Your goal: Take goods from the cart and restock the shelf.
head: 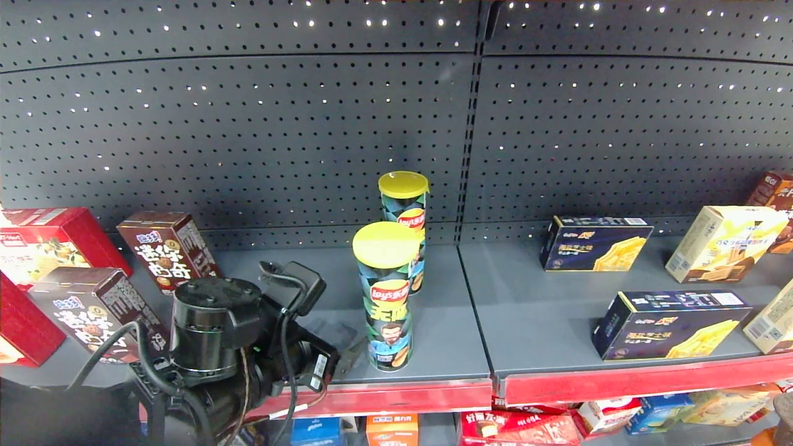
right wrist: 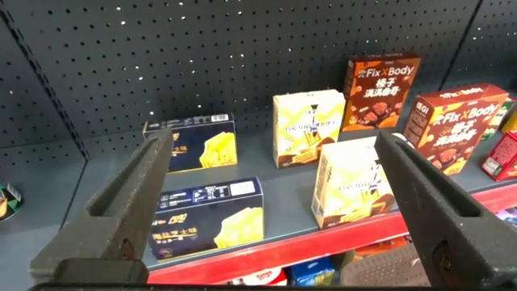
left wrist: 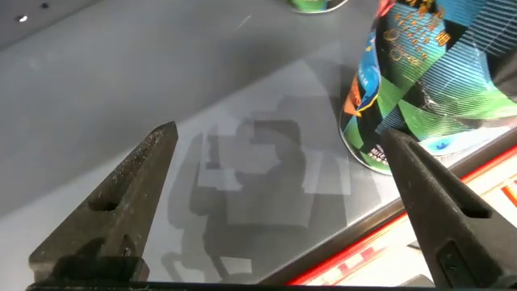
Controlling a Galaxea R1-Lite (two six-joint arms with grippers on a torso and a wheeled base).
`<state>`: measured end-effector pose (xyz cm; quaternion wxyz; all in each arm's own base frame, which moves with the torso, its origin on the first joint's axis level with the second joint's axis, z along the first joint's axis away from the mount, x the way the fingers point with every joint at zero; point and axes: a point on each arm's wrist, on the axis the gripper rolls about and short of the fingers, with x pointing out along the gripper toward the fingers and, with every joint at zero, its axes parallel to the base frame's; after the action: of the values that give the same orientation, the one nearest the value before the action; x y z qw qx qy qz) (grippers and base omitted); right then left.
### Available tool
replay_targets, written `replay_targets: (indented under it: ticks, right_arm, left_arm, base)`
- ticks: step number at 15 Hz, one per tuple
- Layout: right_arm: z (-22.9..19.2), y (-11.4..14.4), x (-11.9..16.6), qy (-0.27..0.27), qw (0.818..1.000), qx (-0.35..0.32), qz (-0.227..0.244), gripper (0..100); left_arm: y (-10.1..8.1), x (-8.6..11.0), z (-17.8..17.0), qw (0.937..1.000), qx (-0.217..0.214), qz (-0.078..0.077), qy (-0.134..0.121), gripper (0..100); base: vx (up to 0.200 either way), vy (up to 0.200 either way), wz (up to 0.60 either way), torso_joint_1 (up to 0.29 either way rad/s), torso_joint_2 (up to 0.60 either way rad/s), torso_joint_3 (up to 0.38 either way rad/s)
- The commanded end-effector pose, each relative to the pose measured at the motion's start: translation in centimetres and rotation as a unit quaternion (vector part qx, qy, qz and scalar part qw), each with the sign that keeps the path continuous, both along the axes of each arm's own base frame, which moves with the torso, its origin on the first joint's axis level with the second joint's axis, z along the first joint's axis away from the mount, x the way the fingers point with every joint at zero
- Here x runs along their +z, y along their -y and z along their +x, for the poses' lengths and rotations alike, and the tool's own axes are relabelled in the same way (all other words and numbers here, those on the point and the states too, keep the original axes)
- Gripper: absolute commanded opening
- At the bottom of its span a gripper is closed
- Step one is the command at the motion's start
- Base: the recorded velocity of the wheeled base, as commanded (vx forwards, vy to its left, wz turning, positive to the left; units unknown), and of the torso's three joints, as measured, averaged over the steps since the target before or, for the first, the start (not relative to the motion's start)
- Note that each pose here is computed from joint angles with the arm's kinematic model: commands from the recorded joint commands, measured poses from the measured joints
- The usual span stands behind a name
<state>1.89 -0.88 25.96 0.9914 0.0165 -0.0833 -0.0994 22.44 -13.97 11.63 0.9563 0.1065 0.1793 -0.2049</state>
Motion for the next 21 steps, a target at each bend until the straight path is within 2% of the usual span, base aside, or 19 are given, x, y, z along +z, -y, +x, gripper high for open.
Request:
replay_targets:
  ticks: [1,21]
  right_arm:
    - [0.0,0.1,0.0,0.0,1.0,-0.002,0.0,100]
    - [-0.4,0.7,-0.2,0.001,1.0,-0.009,-0.001,100]
  left_arm:
    - [0.5,-0.1,0.1,1.0,-0.006,0.001,-0.001,100]
    - [1.5,-0.1,0.8,0.9999,-0.013,-0.005,0.002,100]
  base:
    - [0.0,0.0,0.0,0.0,0.0,0.0]
    - [0.0,0.0,0.0,0.0,0.0,0.0]
